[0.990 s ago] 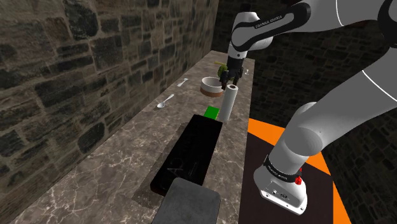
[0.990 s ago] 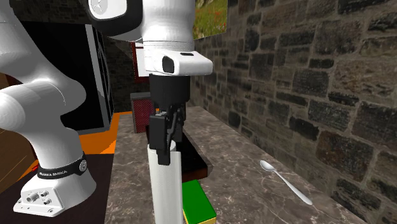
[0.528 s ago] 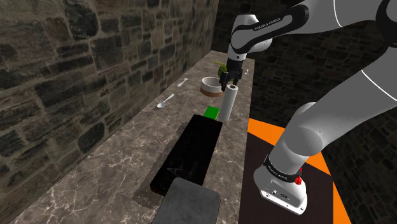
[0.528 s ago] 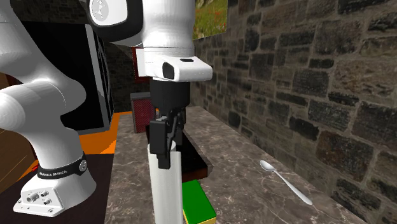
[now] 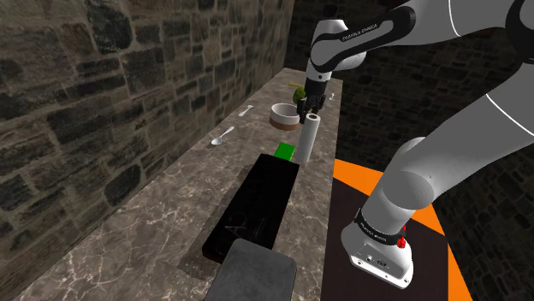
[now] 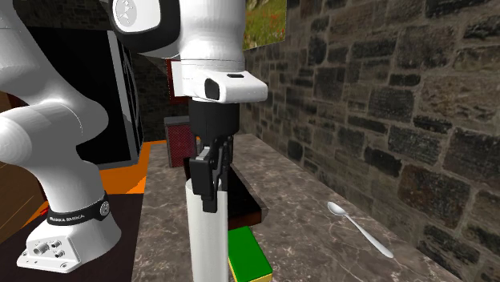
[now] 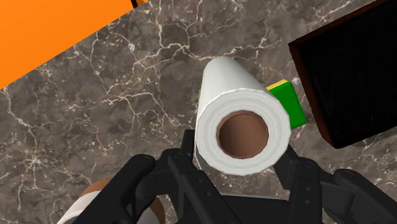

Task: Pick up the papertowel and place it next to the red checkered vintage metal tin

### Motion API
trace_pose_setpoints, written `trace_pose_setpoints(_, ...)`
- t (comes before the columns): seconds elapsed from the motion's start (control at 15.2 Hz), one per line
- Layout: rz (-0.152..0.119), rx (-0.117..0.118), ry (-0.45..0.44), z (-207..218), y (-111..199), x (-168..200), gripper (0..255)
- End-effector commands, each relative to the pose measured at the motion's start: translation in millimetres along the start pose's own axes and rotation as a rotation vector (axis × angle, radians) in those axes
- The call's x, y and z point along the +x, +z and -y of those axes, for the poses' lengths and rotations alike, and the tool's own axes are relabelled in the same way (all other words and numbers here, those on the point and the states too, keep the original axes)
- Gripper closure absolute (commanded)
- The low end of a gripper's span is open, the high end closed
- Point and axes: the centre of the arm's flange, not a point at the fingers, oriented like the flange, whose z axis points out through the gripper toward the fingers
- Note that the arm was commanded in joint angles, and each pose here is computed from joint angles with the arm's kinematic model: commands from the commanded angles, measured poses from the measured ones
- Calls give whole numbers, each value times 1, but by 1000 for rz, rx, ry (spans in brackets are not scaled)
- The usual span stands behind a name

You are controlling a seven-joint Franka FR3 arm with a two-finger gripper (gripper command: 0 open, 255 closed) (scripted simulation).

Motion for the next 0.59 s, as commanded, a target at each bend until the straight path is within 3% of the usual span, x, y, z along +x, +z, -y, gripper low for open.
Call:
trace_pose_setpoints(0.0,0,0,0,0,0,0,255)
trace_pose_setpoints(0.53,0,0,0,0,-32,-1,255)
